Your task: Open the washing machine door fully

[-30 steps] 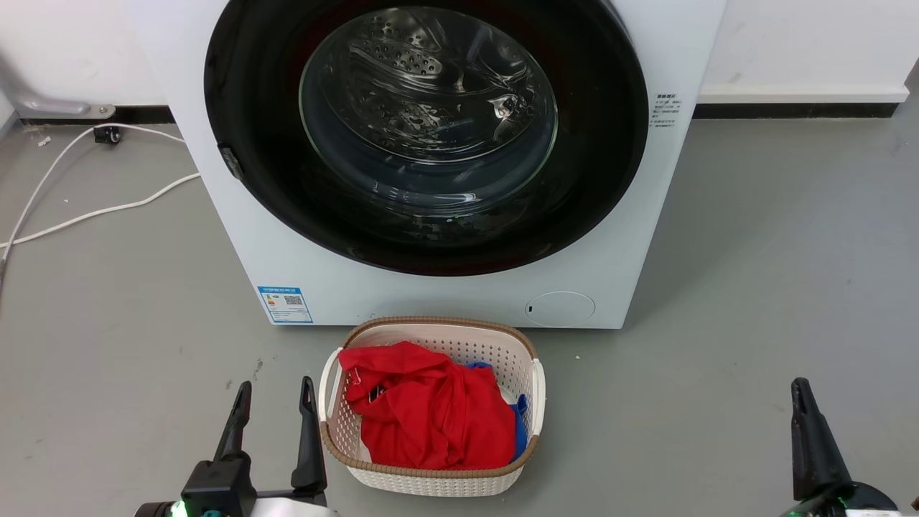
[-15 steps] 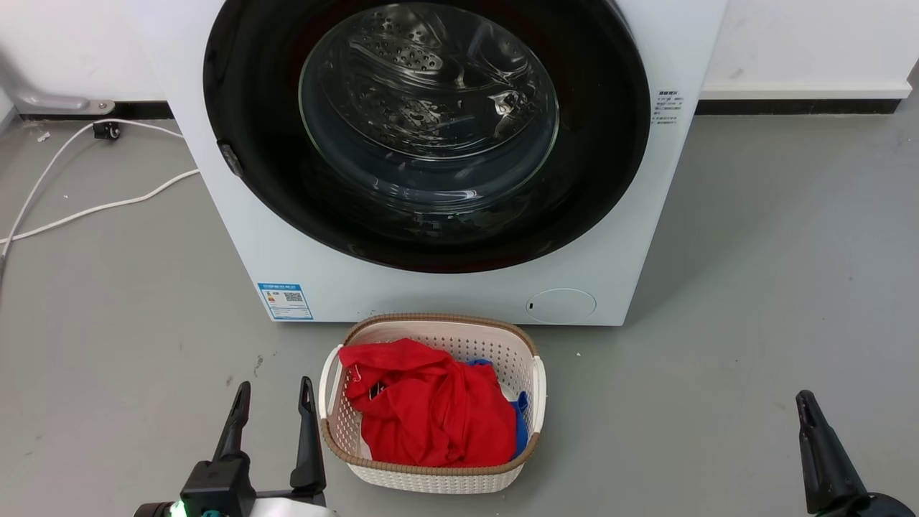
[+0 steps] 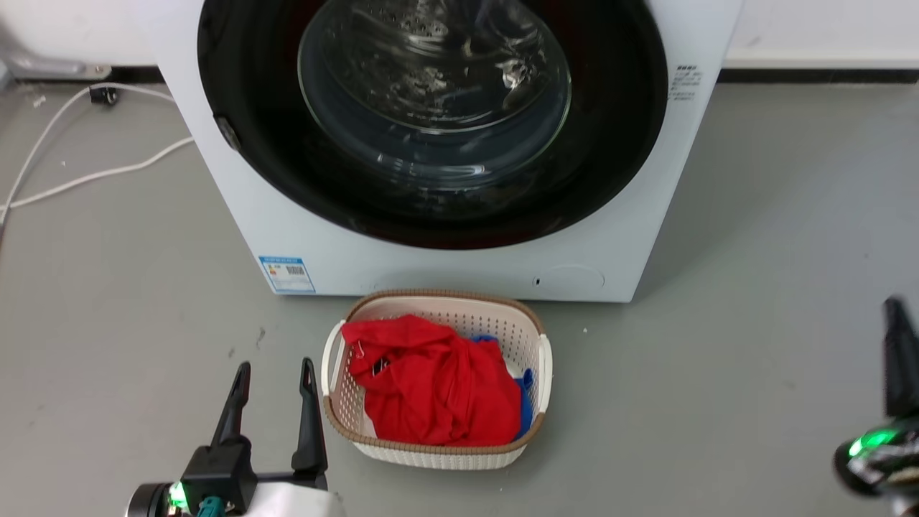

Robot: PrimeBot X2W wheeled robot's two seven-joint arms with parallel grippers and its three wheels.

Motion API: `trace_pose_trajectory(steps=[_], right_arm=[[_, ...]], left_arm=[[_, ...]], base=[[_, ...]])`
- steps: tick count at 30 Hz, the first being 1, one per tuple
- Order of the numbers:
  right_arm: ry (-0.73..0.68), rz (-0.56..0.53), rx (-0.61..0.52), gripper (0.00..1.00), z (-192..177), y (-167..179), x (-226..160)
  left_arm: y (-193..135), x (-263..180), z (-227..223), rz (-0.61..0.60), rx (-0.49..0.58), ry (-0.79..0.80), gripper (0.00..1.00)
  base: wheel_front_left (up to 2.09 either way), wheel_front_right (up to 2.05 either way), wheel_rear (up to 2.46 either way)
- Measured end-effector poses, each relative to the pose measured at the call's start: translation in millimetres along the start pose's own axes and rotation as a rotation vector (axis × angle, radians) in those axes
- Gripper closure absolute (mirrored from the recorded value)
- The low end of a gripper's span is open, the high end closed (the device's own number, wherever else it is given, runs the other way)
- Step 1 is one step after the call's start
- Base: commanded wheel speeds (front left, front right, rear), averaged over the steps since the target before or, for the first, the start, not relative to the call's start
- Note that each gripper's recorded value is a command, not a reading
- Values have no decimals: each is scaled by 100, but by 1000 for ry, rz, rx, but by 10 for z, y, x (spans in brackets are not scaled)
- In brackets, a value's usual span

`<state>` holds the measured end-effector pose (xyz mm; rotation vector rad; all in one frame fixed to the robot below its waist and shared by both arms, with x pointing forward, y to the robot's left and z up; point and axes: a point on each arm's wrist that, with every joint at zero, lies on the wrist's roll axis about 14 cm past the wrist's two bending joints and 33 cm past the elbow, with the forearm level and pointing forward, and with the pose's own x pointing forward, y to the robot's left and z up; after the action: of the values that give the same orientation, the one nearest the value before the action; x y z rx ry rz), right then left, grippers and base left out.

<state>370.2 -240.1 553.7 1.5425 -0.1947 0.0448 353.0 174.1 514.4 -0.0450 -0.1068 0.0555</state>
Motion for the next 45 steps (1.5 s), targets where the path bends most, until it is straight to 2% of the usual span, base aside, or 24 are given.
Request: trace_pose_trajectory(steps=[6, 11, 16, 23, 34, 45], right_arm=[[-11, 72, -72, 100, 224, 181, 599], [51, 118, -129, 100, 244, 293, 1152], [146, 130, -199, 100, 132, 277, 1655], [325, 100, -272, 100, -243, 45, 2240], [586, 33, -390, 100, -919, -423, 2785], [696, -2, -442, 100, -1310, -697, 3032]], left_arm=[[-29, 219, -27, -9, 12, -3, 0], [-26, 423, -116, -8, 24, 8, 0], [-18, 606, -249, -6, 31, 28, 0], [32, 762, -510, 11, 39, 80, 0], [160, 866, -797, 54, 48, 139, 0], [256, 884, -953, 85, 62, 176, 0]], base=[[0, 0, 0], [0, 0, 0], [0, 0, 0], [0, 0, 0], [0, 0, 0], [0, 0, 0]])
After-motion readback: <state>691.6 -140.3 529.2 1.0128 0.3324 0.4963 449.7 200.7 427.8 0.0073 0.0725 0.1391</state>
